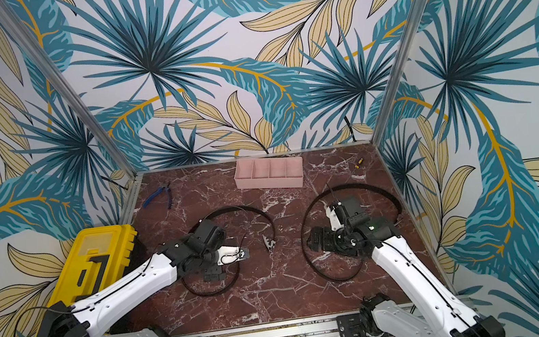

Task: Place the belts into the storage roll
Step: Roll the belt at the center of the board.

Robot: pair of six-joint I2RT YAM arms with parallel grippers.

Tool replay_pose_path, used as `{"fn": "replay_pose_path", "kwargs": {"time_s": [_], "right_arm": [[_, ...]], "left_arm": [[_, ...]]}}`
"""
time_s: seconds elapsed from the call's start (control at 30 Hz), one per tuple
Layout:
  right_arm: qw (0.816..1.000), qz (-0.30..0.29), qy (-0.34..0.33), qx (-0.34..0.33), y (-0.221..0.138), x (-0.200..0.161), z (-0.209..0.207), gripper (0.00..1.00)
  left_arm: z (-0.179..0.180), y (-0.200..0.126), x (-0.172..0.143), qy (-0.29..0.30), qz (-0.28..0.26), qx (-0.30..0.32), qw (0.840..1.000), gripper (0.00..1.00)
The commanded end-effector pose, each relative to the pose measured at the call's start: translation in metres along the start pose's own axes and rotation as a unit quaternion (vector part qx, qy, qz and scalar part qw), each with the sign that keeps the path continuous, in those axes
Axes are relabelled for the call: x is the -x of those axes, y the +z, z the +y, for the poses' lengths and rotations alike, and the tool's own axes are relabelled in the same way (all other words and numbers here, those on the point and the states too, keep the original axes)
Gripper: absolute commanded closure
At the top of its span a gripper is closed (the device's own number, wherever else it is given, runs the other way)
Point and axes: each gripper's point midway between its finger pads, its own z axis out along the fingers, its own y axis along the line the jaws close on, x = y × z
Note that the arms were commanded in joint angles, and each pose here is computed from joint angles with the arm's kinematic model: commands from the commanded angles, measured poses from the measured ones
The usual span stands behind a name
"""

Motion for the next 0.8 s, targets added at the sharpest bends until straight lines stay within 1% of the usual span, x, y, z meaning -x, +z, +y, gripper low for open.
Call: {"fn": "replay_pose_path", "kwargs": {"time_s": [0.0, 0.03, 0.07, 0.2, 0.37, 0.47, 0.57, 0.67, 0.77], "right_arm": [[1.0, 0.019, 0.005, 0.011, 0.007, -0.006, 0.003, 0.01], [1.0, 0.019, 0.006, 0.012, 0.007, -0.005, 0.004, 0.01], [1.0, 0.02, 0.007, 0.013, 0.008, -0.004, 0.005, 0.0], [1.0, 0.022, 0.008, 0.017, 0.011, 0.0, 0.008, 0.01], [0.999, 0.031, 0.015, 0.02, 0.017, 0.012, 0.015, 0.01], [0.999, 0.031, 0.023, 0.026, 0.021, 0.021, 0.02, 0.01], [0.999, 0.027, 0.029, 0.034, 0.026, 0.032, 0.025, 0.0], [0.998, 0.033, 0.024, 0.039, 0.036, 0.044, 0.031, 0.0], [0.998, 0.043, 0.014, 0.032, 0.05, 0.06, 0.036, 0.0]], "left_arm": [[0.017, 0.012, 0.018, 0.041, -0.035, 0.02, 0.998, 0.01], [0.018, 0.016, 0.02, 0.044, -0.041, 0.026, 0.998, 0.0], [0.015, 0.018, 0.025, 0.048, -0.058, 0.018, 0.997, 0.0], [0.005, 0.031, 0.029, 0.073, -0.064, -0.011, 0.995, 0.0], [-0.008, 0.046, 0.029, 0.085, -0.065, -0.048, 0.993, 0.07], [-0.017, 0.05, 0.028, 0.083, -0.064, -0.073, 0.992, 0.15], [-0.023, 0.052, 0.028, 0.082, -0.064, -0.085, 0.991, 0.22], [-0.029, 0.054, 0.028, 0.08, -0.063, -0.095, 0.99, 0.31], [-0.033, 0.055, 0.027, 0.075, -0.062, -0.1, 0.99, 0.49]]}}
